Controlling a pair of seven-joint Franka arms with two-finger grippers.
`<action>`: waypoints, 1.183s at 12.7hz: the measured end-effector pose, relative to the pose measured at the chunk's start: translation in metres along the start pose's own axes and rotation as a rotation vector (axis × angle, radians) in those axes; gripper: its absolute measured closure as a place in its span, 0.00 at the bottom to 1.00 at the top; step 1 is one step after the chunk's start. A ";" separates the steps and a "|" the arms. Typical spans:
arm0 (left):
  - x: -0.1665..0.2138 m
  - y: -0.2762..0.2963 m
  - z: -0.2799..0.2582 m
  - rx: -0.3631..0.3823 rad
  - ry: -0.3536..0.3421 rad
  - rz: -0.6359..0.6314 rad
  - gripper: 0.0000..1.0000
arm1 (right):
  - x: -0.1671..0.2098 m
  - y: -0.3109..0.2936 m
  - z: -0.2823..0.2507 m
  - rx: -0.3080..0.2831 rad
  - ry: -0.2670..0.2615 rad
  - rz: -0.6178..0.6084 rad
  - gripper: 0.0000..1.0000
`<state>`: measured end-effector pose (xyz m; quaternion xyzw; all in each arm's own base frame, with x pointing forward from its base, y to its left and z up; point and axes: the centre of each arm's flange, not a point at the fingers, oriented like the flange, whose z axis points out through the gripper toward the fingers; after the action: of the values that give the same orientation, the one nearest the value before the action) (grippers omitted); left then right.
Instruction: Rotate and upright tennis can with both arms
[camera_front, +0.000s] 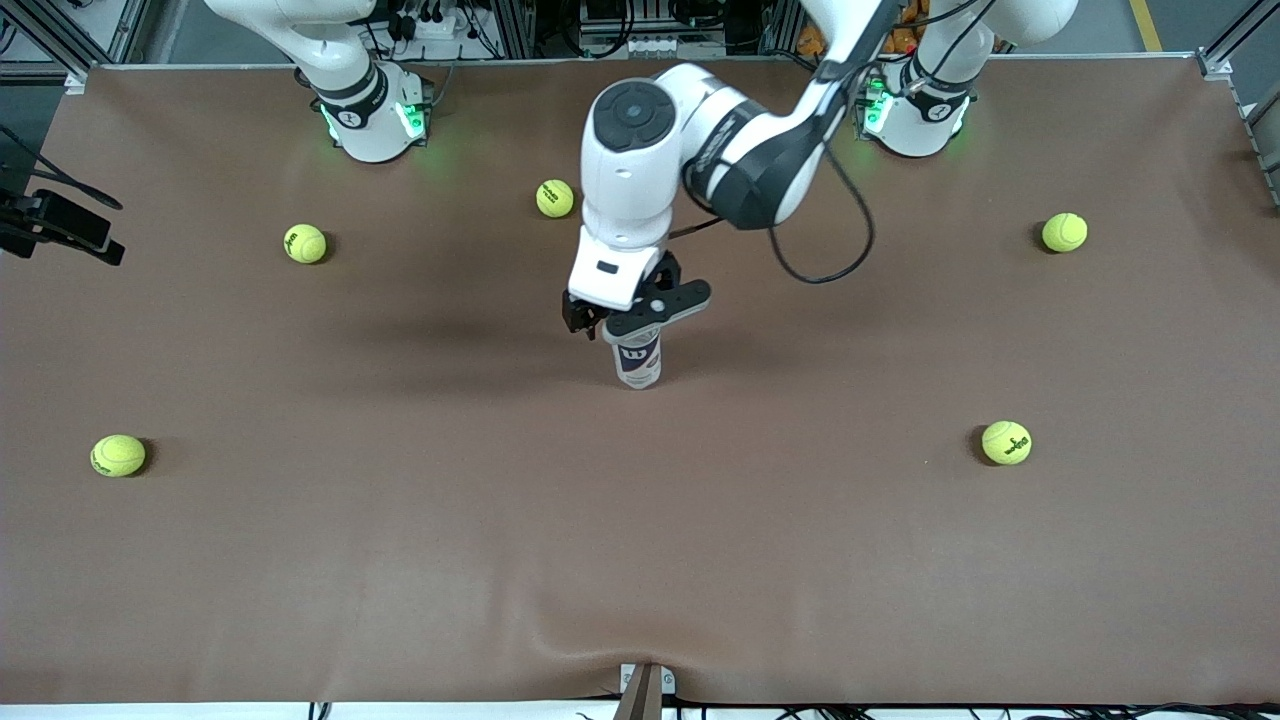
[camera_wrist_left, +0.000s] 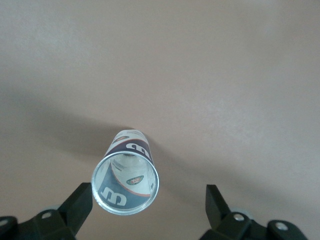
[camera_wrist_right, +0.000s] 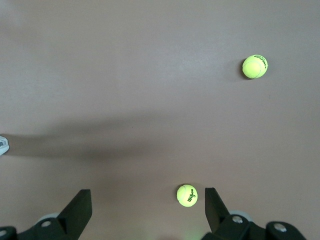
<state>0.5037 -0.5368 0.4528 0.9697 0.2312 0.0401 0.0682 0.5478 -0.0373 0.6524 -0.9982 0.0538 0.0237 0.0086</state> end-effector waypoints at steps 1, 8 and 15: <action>0.005 -0.002 -0.008 -0.010 0.002 -0.002 0.00 | 0.000 0.000 0.000 0.000 0.000 0.000 0.00; 0.128 -0.066 -0.057 0.015 0.002 0.158 0.00 | 0.000 0.000 0.000 0.000 0.000 0.000 0.00; 0.234 -0.148 -0.077 0.057 -0.023 0.308 0.00 | 0.000 0.000 0.000 0.000 -0.001 0.000 0.00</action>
<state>0.6378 -0.2909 0.5172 0.9956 0.0798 0.0325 0.0362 0.5479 -0.0372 0.6522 -0.9982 0.0537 0.0239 0.0086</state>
